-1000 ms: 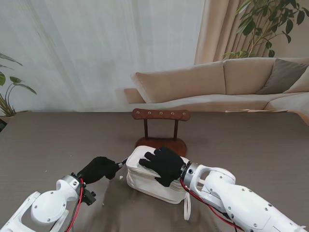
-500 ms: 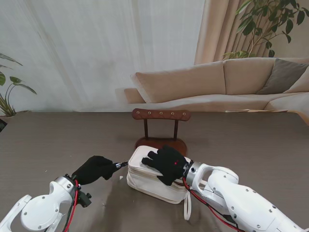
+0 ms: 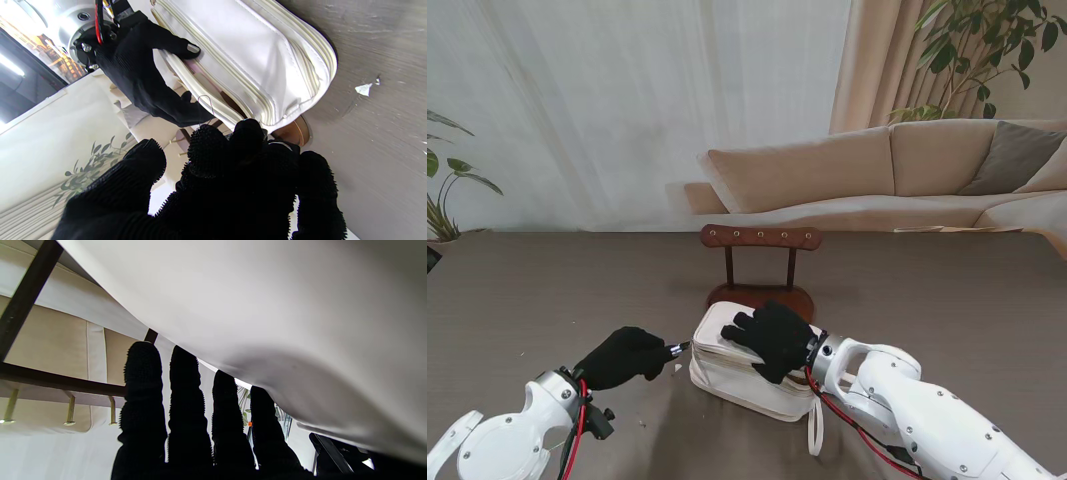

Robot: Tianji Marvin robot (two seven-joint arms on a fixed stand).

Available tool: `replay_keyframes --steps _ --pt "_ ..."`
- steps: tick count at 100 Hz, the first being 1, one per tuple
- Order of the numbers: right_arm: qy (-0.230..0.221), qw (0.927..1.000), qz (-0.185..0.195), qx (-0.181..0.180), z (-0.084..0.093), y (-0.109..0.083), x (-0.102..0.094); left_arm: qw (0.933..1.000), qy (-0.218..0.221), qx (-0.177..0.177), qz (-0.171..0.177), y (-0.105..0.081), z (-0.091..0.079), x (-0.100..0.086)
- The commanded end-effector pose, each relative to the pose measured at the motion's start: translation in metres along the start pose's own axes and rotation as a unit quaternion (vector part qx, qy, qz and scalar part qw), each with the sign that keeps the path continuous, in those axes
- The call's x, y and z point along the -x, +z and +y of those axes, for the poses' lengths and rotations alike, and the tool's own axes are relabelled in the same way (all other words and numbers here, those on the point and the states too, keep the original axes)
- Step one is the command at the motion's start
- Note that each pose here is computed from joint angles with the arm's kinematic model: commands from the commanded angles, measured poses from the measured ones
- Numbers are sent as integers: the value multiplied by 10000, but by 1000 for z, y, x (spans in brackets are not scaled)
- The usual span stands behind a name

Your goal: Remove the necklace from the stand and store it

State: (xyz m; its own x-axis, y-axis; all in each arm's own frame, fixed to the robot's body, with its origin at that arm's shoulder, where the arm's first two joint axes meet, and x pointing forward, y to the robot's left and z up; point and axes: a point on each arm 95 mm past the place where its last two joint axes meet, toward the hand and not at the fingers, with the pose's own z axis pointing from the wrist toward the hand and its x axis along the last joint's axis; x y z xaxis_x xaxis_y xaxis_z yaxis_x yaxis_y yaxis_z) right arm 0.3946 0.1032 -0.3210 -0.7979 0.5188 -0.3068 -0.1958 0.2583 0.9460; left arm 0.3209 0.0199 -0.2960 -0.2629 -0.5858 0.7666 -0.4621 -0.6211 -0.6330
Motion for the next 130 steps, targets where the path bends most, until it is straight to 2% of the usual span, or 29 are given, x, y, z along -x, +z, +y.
replay_keyframes --steps 1,27,69,130 --pt "49 9992 9 -395 -21 -7 -5 9997 -48 203 121 2 7 -8" --pt "149 9989 -42 -436 -21 -7 -5 9982 -144 538 216 10 21 -16" --pt "325 9981 -67 -513 -22 -6 -7 9938 -233 933 555 26 36 -34" --pt "512 9971 -45 -555 -24 -4 -10 9866 -514 1217 960 51 54 -50"
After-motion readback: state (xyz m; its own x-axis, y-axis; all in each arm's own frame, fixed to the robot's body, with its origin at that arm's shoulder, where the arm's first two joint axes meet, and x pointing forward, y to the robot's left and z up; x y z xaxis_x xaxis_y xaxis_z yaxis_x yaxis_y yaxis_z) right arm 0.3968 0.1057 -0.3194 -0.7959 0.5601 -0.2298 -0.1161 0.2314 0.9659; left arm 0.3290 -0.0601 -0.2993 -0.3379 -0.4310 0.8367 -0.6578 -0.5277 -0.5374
